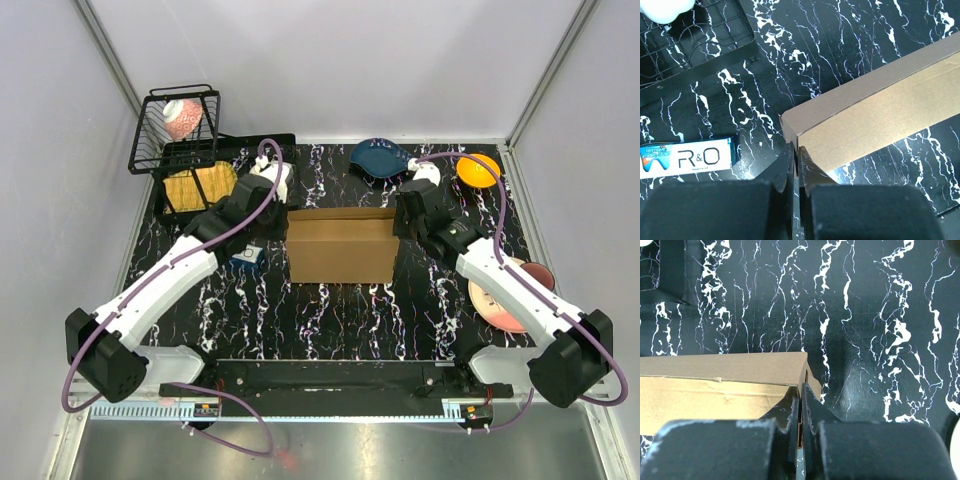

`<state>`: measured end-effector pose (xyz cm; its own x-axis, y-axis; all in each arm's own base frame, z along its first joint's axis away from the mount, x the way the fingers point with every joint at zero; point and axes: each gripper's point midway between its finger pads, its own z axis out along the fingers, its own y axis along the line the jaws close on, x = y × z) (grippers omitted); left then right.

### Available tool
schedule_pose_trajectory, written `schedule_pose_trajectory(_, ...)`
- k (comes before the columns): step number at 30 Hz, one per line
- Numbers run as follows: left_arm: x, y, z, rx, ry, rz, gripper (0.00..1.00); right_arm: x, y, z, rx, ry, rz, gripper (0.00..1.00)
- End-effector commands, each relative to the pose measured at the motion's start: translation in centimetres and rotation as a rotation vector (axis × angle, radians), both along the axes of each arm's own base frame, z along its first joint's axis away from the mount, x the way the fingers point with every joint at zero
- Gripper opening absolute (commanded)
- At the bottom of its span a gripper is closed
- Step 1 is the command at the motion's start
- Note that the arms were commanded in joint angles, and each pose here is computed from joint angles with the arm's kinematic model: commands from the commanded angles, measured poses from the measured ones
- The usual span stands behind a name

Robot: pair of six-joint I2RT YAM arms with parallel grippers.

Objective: Fold the paper box

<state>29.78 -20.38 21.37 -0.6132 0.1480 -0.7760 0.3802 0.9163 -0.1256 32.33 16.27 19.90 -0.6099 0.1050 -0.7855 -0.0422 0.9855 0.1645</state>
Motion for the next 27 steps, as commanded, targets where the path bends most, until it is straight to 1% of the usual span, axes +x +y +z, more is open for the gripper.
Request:
schedule_pose_trajectory(1, -2.2, -4.5, 3.0, -0.194, 0.053, -0.193, 0.00, -3.0, 3.5, -4.3, 0.048, 0.166, 0.170, 0.00)
schedule_pose_trajectory(8, -1.5, -4.8, 5.5, -0.274, 0.056, -0.204, 0.00, -3.2, 2.7, -4.8, 0.009, 0.155, 0.178, 0.00)
schedule_pose_trajectory(14, -0.5, -4.3, 7.3, -0.295, 0.039, -0.185, 0.00, -3.6, 2.2, -5.4, -0.005, 0.150, 0.182, 0.00)
schedule_pose_trajectory(27, 1.3, -3.4, 9.5, -0.350, 0.035, -0.140, 0.00, -4.1, 1.7, -6.2, -0.024, 0.137, 0.193, 0.00)
